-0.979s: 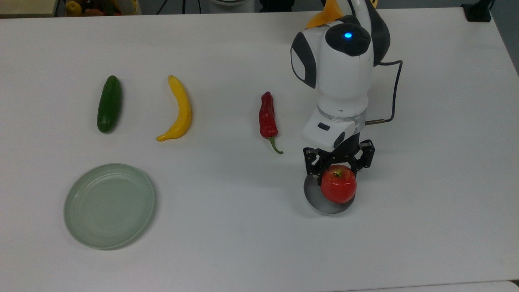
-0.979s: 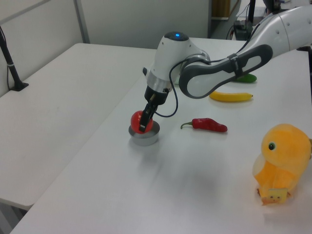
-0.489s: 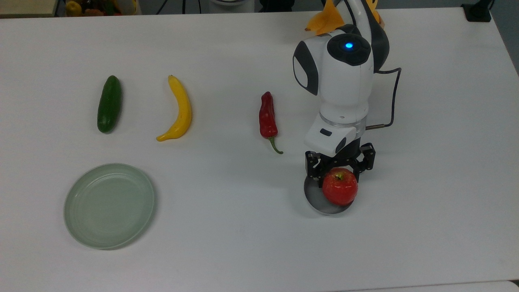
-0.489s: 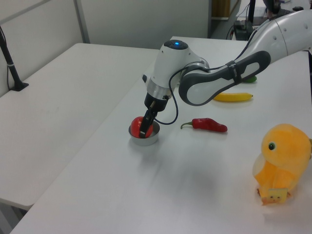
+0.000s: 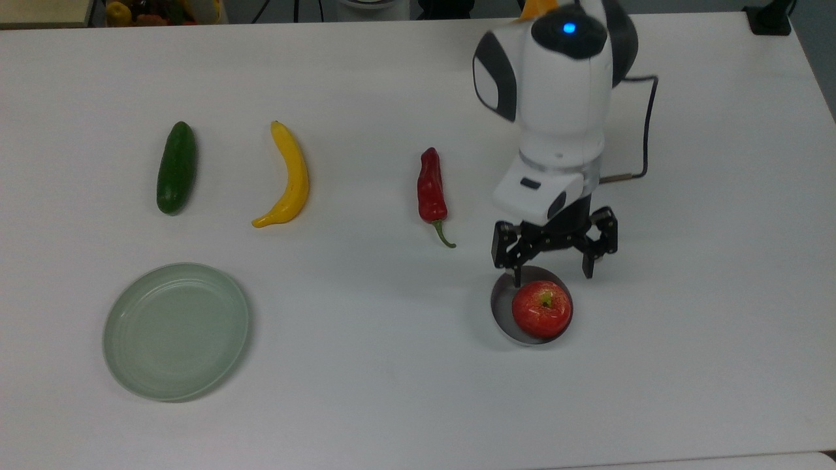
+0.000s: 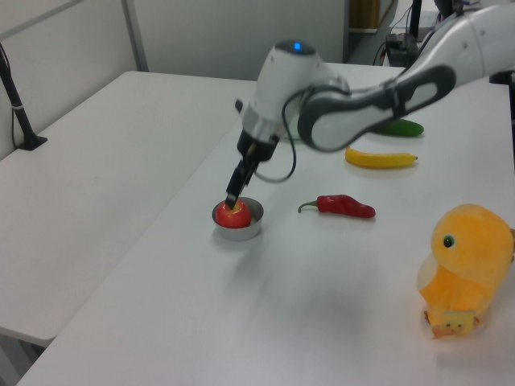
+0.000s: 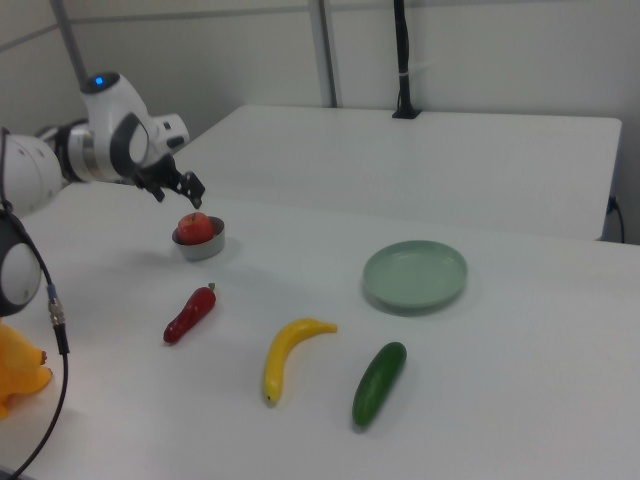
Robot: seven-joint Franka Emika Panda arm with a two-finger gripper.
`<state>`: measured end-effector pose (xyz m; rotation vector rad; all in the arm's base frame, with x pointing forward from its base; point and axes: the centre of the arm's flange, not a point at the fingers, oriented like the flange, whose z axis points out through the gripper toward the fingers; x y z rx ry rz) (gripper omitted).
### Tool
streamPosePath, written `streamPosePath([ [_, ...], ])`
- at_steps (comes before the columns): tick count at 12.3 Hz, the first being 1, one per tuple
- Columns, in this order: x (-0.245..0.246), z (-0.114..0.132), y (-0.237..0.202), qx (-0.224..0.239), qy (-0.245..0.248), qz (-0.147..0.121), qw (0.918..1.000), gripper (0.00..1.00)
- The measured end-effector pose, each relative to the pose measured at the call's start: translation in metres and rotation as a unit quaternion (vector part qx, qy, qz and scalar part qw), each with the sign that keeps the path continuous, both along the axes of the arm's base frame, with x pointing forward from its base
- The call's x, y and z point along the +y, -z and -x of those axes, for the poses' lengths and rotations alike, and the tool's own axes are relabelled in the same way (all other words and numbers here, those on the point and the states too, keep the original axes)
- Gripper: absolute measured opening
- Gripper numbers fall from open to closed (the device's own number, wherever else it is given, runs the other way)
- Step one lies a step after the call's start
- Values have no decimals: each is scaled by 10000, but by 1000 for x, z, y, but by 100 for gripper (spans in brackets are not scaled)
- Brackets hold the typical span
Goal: Put the red apple in the bowl
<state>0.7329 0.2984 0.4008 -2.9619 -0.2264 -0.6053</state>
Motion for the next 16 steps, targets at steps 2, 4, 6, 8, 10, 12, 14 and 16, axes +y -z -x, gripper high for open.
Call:
streamPosePath([
  [2,-16,21,-76,168,85,129,9997,100],
  [4,-59,67,-165,425,335,273,9982,100],
  [6,-121,130,-240,839,700,303,9935,100],
  [8,-180,180,-275,1143,1090,199,9872,100],
  [10,-221,210,-266,1371,1315,154,9817,100],
  [12,-240,217,-244,1568,1121,276,9808,100],
  [14,-250,204,-227,1602,820,361,9830,100],
  [16,-250,190,-214,1609,730,380,9835,100],
])
